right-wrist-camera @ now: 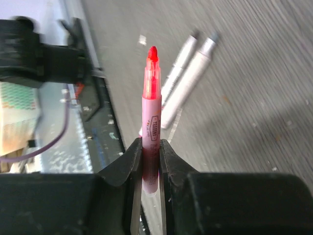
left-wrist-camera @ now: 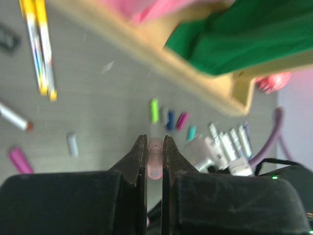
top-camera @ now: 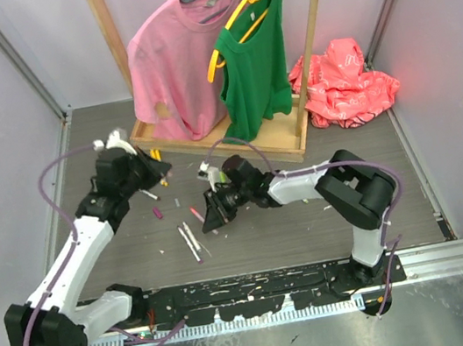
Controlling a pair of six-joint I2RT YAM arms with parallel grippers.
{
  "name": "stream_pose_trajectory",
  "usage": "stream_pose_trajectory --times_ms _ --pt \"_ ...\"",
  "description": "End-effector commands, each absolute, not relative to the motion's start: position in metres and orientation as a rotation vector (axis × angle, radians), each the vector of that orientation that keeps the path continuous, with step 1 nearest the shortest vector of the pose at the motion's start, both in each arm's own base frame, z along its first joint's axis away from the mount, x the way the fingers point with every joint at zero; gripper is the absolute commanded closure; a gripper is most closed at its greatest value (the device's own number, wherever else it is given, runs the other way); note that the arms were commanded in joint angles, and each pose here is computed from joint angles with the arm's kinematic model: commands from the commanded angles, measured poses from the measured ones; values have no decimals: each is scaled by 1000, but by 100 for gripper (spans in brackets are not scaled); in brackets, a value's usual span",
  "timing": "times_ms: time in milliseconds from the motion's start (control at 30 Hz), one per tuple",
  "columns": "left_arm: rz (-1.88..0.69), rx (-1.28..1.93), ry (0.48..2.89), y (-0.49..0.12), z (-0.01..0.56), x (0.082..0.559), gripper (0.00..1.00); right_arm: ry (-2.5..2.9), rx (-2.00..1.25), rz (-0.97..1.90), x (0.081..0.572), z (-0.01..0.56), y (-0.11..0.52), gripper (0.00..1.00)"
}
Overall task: Open the pen caps
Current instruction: Place the pen at the center of the board, then place the pen cap at the center of the board.
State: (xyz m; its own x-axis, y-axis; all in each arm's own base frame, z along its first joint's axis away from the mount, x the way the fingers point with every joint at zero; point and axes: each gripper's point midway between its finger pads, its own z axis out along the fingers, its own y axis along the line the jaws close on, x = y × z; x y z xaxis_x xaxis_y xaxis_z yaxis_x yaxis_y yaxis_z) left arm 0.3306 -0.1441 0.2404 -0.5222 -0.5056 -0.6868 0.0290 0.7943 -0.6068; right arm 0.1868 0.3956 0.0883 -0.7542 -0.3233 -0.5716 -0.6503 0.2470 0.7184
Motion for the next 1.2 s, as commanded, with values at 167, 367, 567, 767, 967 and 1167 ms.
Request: stream_pose_trajectory --times_ms 167,367,567,767,967,1167 --pt "-825 -427 2238 -167 148 318 100 2458 -556 1067 214 46 395 98" --pt "-711 -453 2377 -166 104 328 100 2526 -513 1041 209 33 400 94" --pt "-539 -434 2454 -165 78 330 98 2547 -475 1055 210 29 407 92" --pt "-421 -423 2501 -159 60 335 96 2549 -477 1055 207 28 410 88" --pt "-358 -425 2530 -154 45 337 91 2574 -455 1044 206 24 408 82" --pt "-351 -423 2563 -157 34 339 86 2584 -443 1010 208 19 405 77"
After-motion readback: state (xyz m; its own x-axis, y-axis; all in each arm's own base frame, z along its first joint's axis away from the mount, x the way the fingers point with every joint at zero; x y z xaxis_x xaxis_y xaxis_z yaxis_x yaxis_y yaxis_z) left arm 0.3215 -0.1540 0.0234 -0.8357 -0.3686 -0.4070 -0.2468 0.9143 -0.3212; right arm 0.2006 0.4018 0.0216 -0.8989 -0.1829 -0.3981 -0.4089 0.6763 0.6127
